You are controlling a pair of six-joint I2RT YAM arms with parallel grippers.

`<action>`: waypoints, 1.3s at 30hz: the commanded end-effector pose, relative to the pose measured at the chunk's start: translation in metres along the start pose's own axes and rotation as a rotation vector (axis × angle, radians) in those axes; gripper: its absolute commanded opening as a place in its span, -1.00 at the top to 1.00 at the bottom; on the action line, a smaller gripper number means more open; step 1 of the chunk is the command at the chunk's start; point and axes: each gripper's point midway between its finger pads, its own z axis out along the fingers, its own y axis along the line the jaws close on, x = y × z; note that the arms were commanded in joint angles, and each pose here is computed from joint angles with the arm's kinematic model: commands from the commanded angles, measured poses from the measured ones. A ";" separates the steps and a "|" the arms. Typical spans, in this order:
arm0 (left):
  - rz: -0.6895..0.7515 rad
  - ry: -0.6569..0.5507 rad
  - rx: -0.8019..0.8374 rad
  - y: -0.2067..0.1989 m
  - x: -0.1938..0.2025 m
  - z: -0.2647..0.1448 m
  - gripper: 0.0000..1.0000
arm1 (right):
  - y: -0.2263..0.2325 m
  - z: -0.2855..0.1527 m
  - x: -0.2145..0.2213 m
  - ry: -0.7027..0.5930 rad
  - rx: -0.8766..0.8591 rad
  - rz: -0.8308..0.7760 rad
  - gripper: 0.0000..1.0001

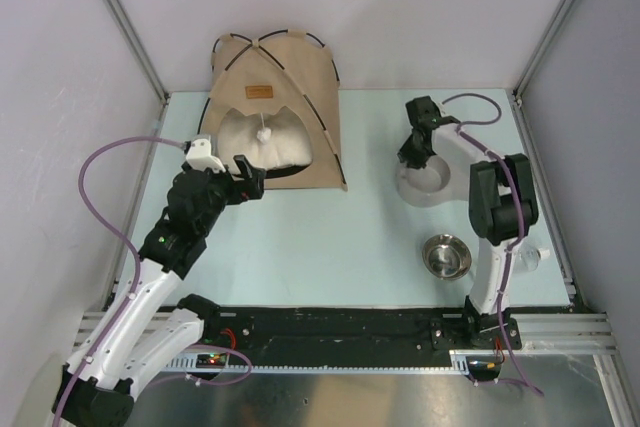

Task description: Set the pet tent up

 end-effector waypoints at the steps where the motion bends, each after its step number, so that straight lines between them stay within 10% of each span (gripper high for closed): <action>1: 0.025 -0.057 -0.005 -0.002 -0.022 -0.007 -0.99 | 0.046 -0.003 -0.014 -0.022 -0.074 0.038 0.36; 8: 0.041 -0.046 0.018 -0.006 -0.022 -0.008 -0.99 | 0.068 -0.021 -0.031 -0.061 -0.106 0.024 -0.43; 13: 0.038 -0.066 0.006 -0.004 -0.026 -0.011 -0.99 | 0.058 -0.068 -0.038 -0.110 -0.166 -0.013 -0.65; 28: -0.024 -0.021 0.055 -0.011 -0.009 -0.010 -0.99 | -0.117 -0.131 0.094 0.000 0.073 -0.113 -0.23; 39: -0.048 -0.007 0.079 -0.010 0.007 -0.016 -0.99 | -0.143 -0.104 0.153 0.081 0.181 -0.257 0.13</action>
